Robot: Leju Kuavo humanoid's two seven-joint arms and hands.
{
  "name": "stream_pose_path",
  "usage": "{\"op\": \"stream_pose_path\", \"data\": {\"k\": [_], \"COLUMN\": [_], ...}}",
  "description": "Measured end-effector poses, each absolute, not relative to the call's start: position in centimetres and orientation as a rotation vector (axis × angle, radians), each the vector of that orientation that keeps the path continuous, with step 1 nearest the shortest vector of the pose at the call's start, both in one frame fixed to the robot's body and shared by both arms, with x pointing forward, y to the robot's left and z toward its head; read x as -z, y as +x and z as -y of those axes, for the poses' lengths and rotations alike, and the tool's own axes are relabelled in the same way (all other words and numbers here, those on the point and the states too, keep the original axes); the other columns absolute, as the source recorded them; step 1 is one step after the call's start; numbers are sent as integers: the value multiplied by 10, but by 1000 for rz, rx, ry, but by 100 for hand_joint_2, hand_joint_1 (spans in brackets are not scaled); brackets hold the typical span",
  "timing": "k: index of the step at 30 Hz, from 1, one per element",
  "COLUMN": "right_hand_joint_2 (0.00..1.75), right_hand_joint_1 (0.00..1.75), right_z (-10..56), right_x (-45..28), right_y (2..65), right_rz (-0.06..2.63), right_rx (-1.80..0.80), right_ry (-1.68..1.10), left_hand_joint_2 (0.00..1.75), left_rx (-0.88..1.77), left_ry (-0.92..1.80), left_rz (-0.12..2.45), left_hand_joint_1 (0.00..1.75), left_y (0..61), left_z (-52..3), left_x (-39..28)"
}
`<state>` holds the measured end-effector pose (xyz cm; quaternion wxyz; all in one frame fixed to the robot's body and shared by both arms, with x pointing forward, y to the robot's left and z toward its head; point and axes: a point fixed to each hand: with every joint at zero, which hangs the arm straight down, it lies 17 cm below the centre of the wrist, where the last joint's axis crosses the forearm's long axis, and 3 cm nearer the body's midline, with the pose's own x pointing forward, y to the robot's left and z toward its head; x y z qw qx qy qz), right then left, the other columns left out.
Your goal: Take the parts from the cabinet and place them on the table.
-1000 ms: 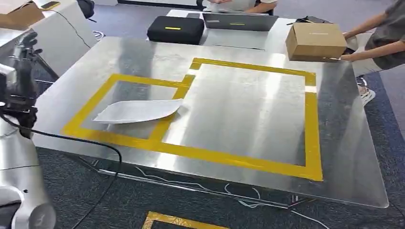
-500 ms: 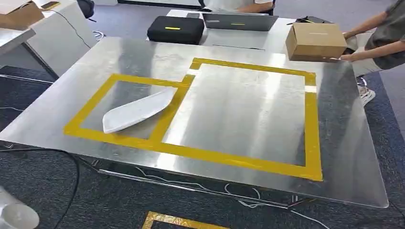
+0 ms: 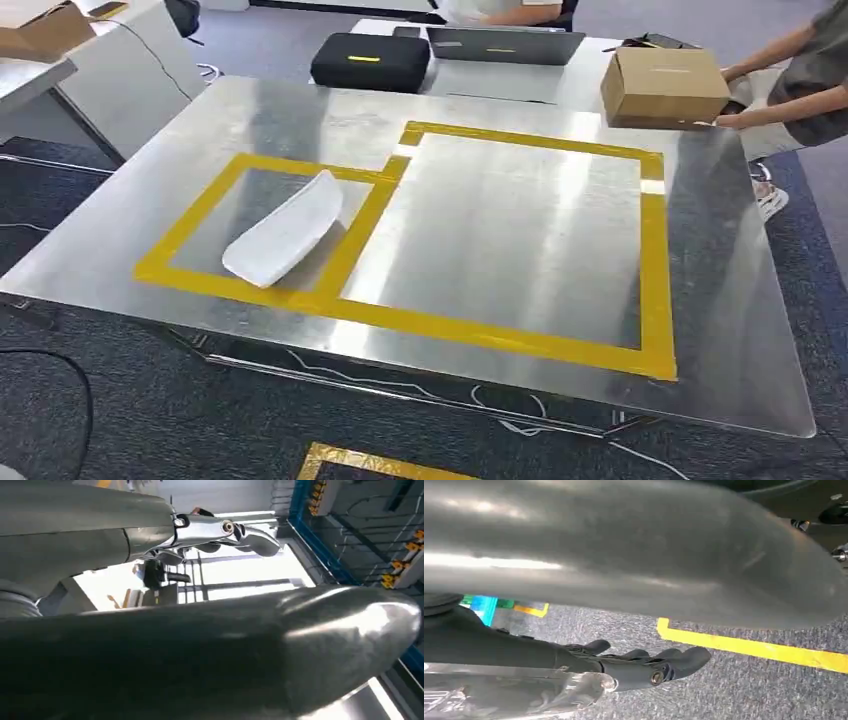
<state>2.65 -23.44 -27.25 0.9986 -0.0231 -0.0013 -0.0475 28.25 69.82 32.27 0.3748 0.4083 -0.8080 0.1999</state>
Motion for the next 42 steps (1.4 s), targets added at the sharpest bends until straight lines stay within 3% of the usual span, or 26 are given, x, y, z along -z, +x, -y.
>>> {"op": "stream_pose_path", "data": {"k": [6, 13, 23, 29, 36, 38, 40, 42], "right_hand_joint_2": [0, 0, 0, 0, 0, 0, 0, 0], "right_hand_joint_1": [0, 0, 0, 0, 0, 0, 0, 0], "right_z": [233, 234, 229, 245, 231, 230, 234, 242], "right_x": [273, 274, 273, 268, 259, 257, 255, 251], "right_y": [26, 25, 49, 26, 31, 39, 50, 63], "right_rz": [1, -12, 56, -46, -19, 19, 82, 156], "right_rx": [102, 190, 301, 473, 345, 291, 193, 106], "right_ry": [-43, -74, -79, -141, -151, -158, -177, -196], "left_hand_joint_2": [0, 0, 0, 0, 0, 0, 0, 0], "left_rx": [-523, -511, -538, -397, -325, -275, -151, -38], "left_ry": [1084, 1312, 1563, 1436, 1281, 1190, 1011, 845], "left_rz": [2049, 1982, 1658, 1329, 1120, 919, 653, 557], "left_hand_joint_1": [0, 0, 0, 0, 0, 0, 0, 0], "left_y": [271, 224, 171, 169, 164, 157, 138, 127], "left_z": [-706, -722, -738, -707, -663, -655, -619, -565], "left_x": [-320, -306, -235, -124, -27, 20, 95, 148]}}
